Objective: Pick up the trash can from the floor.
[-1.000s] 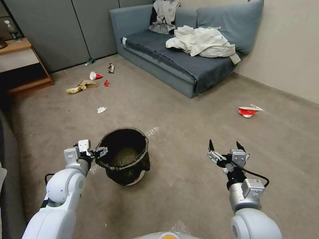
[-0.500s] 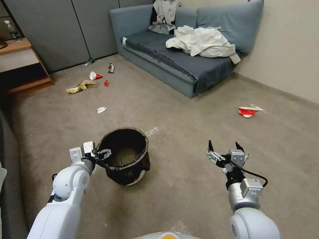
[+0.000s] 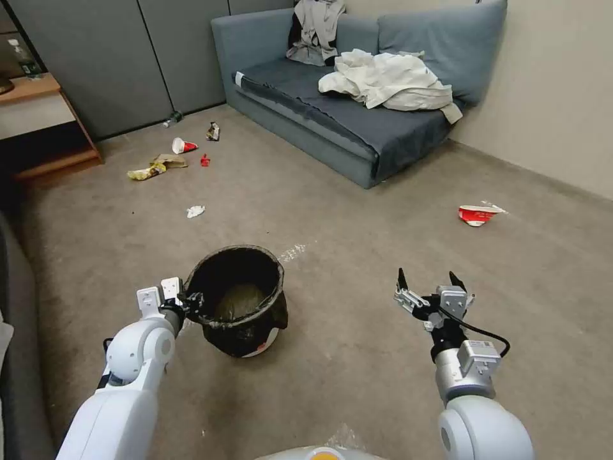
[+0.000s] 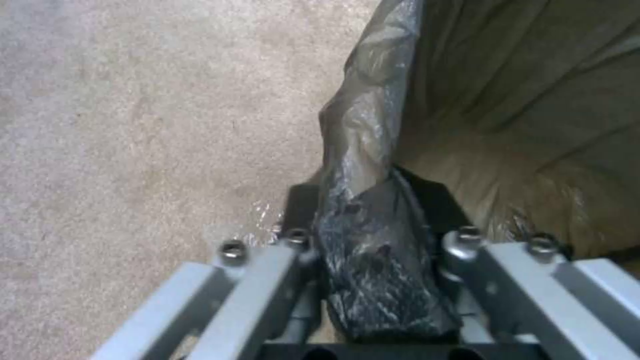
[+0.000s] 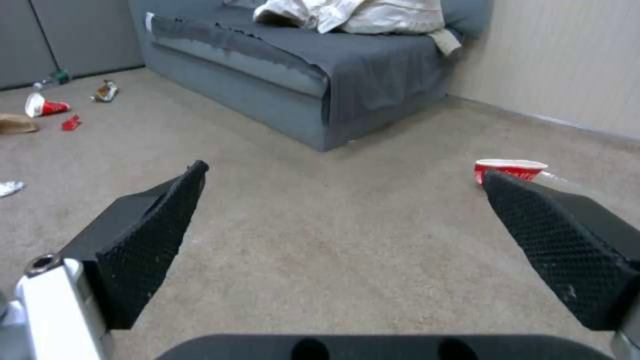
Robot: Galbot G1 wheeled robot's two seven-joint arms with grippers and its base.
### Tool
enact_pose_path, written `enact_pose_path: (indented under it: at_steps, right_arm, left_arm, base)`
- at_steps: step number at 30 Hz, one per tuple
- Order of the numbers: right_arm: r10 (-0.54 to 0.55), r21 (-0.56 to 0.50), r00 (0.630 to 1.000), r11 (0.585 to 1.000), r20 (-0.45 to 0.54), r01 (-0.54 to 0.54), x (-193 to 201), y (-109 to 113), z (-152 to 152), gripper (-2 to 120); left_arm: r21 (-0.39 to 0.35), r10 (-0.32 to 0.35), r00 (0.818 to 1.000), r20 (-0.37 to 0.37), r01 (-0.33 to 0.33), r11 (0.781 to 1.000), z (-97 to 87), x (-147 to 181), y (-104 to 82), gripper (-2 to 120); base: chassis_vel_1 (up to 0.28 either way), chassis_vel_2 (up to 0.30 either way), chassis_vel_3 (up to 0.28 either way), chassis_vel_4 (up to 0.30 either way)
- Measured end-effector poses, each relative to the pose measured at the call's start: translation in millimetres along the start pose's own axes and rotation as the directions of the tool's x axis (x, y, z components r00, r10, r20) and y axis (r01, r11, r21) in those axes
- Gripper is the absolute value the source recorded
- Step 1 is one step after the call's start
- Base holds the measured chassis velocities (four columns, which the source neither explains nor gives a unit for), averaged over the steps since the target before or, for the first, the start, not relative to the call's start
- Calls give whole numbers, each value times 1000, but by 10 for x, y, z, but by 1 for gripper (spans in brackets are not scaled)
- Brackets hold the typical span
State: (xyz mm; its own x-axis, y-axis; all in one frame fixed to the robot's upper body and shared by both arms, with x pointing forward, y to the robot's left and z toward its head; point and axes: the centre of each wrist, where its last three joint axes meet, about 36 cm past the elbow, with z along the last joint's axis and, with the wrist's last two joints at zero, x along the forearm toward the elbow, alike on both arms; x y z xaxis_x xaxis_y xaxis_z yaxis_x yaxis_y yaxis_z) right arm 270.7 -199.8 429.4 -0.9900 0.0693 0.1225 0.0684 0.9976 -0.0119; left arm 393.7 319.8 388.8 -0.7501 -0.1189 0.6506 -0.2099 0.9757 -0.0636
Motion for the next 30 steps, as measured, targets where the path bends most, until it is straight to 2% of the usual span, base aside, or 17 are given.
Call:
enact_pose_path:
  at_steps: [1,5,8,13,14,17,18,20,26,30]
  right_arm:
    - [0,0,1000,1000,0,0,0,0,0,100]
    - [1,1,1000,1000,0,-1,0,-2,-2,100]
    - [1,1,1000,1000,1,-1,1,-3,-5,100]
    - [2,2,1000,1000,5,-2,3,-4,-19,100]
    - [2,2,1000,1000,5,-2,3,-4,-19,100]
    - [2,2,1000,1000,8,-3,5,-3,-31,100]
    - [2,2,1000,1000,8,-3,5,-3,-31,100]
    - [3,1,1000,1000,14,-3,9,-2,-49,100]
    - [7,1,1000,1000,15,-7,10,-5,-56,100]
    - [9,-2,1000,1000,17,-9,6,-1,-60,100]
  left_arm:
    - [0,0,1000,0,0,1000,0,0,0,17]
    - [6,2,1000,14,-2,1000,13,-6,-5,5]
    - [10,2,999,34,-2,1000,25,-7,-11,5]
    - [-8,-8,990,144,10,1000,80,16,-47,5]
    - [-8,-8,990,144,10,1000,80,16,-47,5]
    - [-26,36,973,228,-31,999,114,130,-75,3]
    - [-26,36,973,228,-31,999,114,130,-75,3]
    - [-49,100,952,290,-89,995,154,305,-71,3]
    - [-63,160,933,321,-147,987,169,561,-57,3]
    - [-54,211,911,354,-205,977,156,814,-132,3]
  base:
    - [0,0,0,0]
    - [0,0,0,0]
    - [0,0,0,0]
    - [0,0,0,0]
    - [0,0,0,0]
    - [0,0,0,0]
    - [0,0,0,0]
    - [0,0,0,0]
    - [0,0,0,0]
    - [0,0,0,0]
